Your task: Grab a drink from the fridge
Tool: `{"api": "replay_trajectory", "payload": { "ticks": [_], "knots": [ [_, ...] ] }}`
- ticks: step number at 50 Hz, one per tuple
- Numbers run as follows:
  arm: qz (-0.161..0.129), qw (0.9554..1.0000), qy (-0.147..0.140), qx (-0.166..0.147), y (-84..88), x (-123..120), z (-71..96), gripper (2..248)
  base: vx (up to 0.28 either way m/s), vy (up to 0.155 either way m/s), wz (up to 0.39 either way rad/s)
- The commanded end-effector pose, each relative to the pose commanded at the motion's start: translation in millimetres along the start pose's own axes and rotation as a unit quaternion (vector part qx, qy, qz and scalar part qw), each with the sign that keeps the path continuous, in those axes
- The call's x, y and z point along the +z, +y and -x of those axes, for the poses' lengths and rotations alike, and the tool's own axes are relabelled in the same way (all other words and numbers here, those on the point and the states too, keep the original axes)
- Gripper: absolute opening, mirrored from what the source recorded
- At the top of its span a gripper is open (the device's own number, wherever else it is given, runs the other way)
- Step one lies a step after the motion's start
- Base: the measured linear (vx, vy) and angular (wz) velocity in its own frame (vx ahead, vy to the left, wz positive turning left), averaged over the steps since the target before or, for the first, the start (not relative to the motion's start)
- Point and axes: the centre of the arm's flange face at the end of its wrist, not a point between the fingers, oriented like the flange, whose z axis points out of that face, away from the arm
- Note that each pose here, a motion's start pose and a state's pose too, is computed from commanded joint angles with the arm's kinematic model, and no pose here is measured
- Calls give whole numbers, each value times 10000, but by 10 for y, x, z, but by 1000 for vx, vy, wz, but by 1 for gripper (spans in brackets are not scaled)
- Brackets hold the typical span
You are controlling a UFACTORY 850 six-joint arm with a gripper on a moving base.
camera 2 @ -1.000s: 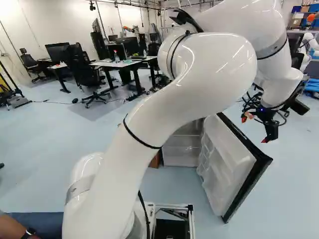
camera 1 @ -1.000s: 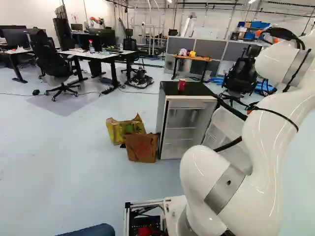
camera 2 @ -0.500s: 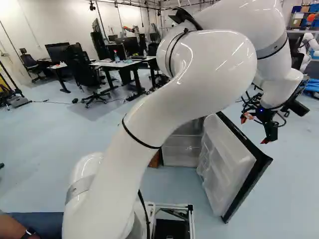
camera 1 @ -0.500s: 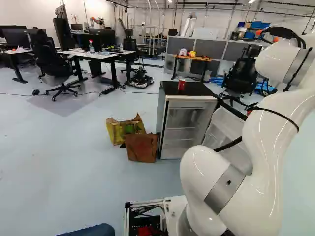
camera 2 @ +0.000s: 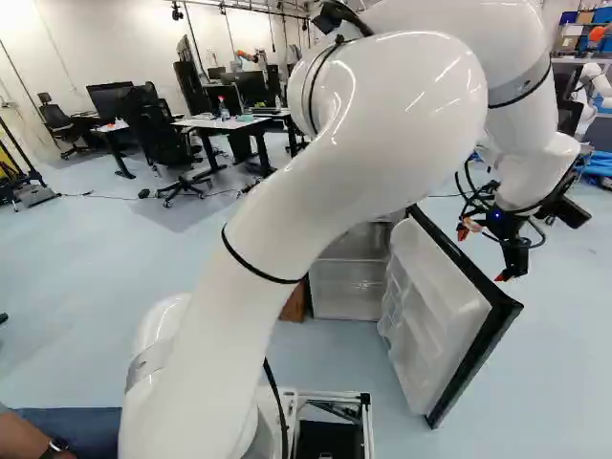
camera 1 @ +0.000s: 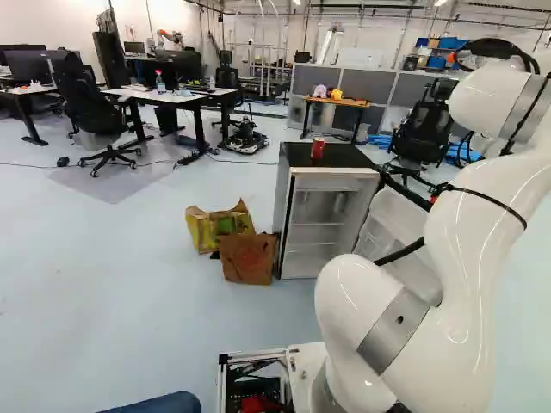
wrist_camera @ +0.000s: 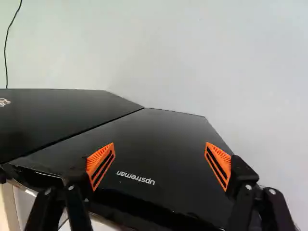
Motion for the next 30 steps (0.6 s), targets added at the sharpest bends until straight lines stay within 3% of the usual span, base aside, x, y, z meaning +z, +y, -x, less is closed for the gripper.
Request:
{"api": "replay_trajectory", "payload": {
  "ticks": [30],
  "knots": [
    [23,9998,-197,-89,-105,-29,321,247,0,0,0]
  ]
}}
